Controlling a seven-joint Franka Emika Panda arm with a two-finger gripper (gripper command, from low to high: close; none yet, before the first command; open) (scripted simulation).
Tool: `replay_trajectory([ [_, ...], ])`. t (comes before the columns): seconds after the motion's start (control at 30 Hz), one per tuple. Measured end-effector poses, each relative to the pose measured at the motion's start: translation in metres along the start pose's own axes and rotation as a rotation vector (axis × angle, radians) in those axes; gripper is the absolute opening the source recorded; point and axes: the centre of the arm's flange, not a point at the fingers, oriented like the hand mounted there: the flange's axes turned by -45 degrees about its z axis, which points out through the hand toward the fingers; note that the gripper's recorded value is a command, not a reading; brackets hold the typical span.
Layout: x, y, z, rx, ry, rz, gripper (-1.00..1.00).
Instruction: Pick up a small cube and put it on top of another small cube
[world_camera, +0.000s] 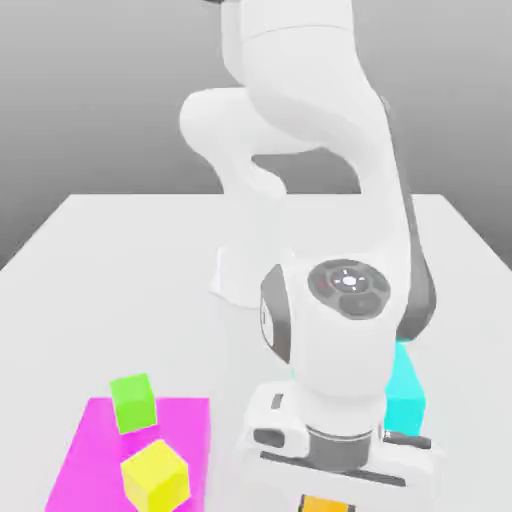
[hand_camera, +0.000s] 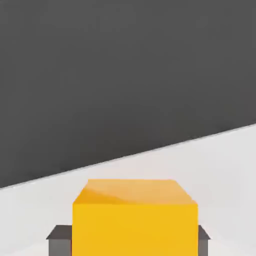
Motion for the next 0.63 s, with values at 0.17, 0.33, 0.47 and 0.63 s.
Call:
replay_trajectory([
  [0.17, 0.0, 0.0, -0.05, 0.0, -0.001, 0.0, -1.0],
  [0.33, 0.038, 0.1, -0.128, -0.009, 0.001, 0.048, -1.0],
  [0.47, 0.048, 0.167, -0.146, 0.001, -0.002, 0.079, -1.0],
  [0.63, 0.048, 0.172, -0.119, 0.002, -0.001, 0.082, 1.0],
])
